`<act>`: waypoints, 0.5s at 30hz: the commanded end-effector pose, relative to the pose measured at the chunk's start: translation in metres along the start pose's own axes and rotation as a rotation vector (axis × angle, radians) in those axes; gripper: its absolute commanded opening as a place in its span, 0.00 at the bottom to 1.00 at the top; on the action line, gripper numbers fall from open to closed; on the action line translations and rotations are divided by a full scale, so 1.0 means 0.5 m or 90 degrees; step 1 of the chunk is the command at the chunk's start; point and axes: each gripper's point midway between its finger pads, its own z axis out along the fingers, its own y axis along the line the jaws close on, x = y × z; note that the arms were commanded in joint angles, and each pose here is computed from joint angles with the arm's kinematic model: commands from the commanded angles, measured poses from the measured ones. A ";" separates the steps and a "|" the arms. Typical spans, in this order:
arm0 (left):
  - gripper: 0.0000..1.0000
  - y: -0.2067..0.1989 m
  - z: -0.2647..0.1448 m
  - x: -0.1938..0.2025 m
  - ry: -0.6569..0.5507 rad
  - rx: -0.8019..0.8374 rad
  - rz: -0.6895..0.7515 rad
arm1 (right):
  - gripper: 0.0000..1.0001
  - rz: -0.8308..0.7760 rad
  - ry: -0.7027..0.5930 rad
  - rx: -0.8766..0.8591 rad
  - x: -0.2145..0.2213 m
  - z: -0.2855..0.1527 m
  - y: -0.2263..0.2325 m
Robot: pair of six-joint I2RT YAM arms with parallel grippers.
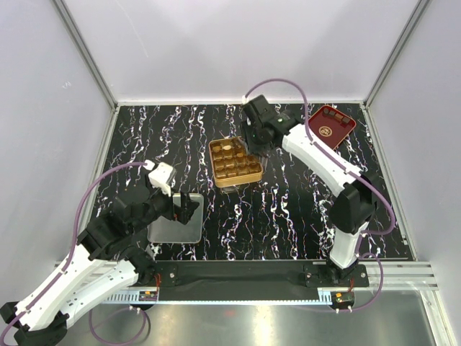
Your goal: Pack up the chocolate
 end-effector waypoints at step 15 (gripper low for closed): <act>0.99 0.045 -0.097 -0.191 -0.122 -0.153 -0.211 | 0.43 0.266 -0.100 0.196 -0.201 -0.058 -0.389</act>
